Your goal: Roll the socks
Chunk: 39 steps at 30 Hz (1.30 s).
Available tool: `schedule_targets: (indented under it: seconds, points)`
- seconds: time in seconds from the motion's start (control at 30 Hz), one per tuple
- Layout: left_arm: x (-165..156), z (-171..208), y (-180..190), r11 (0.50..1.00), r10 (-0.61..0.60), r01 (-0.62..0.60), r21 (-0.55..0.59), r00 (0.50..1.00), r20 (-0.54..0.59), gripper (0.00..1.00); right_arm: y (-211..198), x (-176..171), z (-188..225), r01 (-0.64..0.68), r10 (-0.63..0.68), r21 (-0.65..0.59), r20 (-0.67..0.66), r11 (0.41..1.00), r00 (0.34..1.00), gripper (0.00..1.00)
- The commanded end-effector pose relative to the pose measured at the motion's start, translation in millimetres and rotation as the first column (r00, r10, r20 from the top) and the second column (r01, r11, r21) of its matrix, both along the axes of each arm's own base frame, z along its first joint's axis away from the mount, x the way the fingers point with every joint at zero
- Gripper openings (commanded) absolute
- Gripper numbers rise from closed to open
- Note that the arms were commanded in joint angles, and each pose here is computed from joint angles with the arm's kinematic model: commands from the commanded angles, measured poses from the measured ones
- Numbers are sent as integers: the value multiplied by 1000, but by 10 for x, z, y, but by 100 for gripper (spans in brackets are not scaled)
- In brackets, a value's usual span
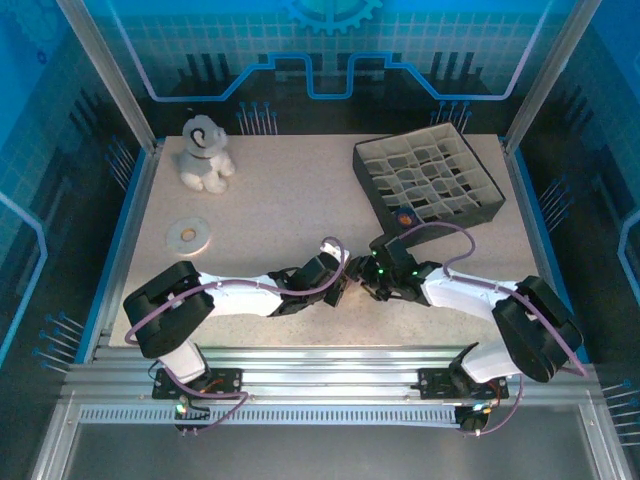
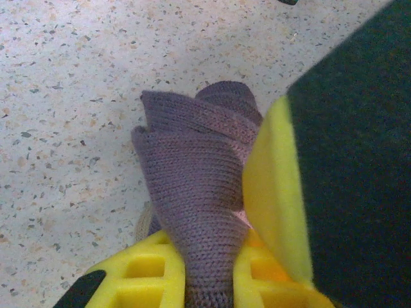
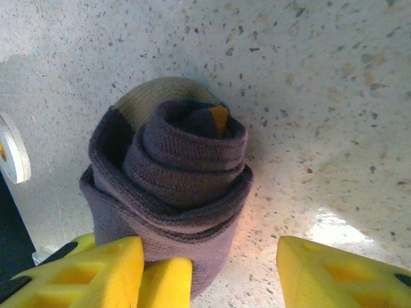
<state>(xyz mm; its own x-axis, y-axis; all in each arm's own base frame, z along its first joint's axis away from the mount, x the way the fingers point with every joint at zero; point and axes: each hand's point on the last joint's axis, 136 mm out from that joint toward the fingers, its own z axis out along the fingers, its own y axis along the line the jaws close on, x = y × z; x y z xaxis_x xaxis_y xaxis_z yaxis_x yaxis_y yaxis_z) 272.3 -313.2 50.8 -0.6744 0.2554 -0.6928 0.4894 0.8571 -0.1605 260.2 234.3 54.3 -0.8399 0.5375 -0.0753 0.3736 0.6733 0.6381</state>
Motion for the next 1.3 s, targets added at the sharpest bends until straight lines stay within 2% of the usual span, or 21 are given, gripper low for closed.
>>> schedule_targets:
  seconds: [0.0, 0.33, 0.4, 0.47, 0.53, 0.9, 1.2, 1.27]
  points:
    - [-149, -223, 72, 999, -20, 22, 41, 998, -62, 9, 128, 71, 109, -11, 11, 20, 4, 1000, 1000, 56]
    - [-166, -237, 58, 999, -32, 34, 29, 998, -63, 8, 111, 128, 119, 34, -34, 10, -15, 999, 999, 59]
    - [-170, -240, 46, 999, -39, 41, 27, 997, -64, 8, 89, 104, 79, 45, -45, 0, -35, 999, 998, 61]
    - [-177, -243, 33, 999, -46, 48, 24, 997, -66, 8, 66, 88, 45, 53, -54, -12, -50, 999, 997, 68]
    - [-183, -250, 21, 998, -55, 56, 23, 996, -69, 8, 74, 89, 32, 48, -48, -15, -54, 999, 997, 69]
    - [-209, -267, -28, 996, -84, 85, 11, 993, -77, 8, 223, 142, -80, 41, -41, -2, -96, 999, 995, 70]
    - [-240, -291, -64, 993, -113, 114, 4, 990, -83, 8, 197, 96, -301, 35, -47, -74, -168, 997, 985, 68]
    - [-243, -289, -67, 993, -116, 116, 0, 990, -83, 8, 192, 78, -357, 28, -43, -85, -184, 996, 982, 65]
